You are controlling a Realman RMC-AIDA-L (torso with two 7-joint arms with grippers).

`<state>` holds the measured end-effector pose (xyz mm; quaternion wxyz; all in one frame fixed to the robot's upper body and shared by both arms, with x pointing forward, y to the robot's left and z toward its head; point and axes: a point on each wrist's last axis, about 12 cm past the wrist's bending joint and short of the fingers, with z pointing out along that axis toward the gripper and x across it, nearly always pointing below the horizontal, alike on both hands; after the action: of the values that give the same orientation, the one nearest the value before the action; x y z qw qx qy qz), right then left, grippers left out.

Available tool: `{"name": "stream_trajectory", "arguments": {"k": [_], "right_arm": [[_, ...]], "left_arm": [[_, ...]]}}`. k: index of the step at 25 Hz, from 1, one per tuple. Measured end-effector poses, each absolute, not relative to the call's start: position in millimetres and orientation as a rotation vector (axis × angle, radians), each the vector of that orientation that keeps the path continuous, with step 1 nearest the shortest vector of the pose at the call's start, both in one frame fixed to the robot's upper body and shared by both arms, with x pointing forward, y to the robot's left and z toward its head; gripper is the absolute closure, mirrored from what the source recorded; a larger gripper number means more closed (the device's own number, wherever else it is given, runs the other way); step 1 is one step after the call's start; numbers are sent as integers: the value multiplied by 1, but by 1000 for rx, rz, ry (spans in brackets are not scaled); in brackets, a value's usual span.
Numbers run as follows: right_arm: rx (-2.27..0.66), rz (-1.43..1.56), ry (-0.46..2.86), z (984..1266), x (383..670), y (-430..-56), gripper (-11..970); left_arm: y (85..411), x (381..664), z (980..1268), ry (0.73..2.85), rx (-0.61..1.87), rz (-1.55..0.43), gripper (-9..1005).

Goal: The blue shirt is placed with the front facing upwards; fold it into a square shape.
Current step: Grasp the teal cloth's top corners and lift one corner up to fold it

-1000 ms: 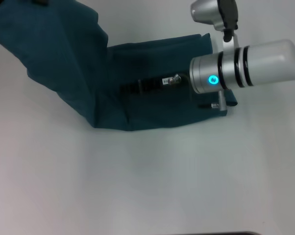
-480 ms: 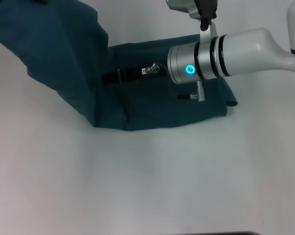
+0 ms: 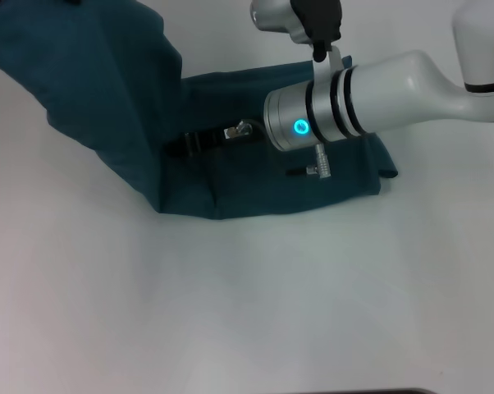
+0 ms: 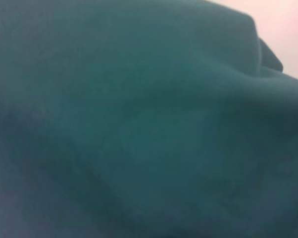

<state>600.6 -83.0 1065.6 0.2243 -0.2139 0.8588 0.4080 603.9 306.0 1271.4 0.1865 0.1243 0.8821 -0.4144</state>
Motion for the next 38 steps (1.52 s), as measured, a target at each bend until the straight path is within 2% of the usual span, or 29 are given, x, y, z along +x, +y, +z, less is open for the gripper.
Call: {"name": "stream_trajectory", "arguments": {"k": [13,26,33,38], "right_arm": [[-749,1154,2400,1062,583,-66,951],[-604,1306,2349,1057,578,-105,949],[-630,1345,2351,1054,570,-96,948],[-695,1262,2414,1048,564,-81,948]], "left_arm": [[304,608,1273,2470,345,-1160,939],[305,609,1270,2476,324,-1142,938],[303,610,1267,2476,318,-1147,938],[302,610,1266,2475,318,-1152,938]]}}
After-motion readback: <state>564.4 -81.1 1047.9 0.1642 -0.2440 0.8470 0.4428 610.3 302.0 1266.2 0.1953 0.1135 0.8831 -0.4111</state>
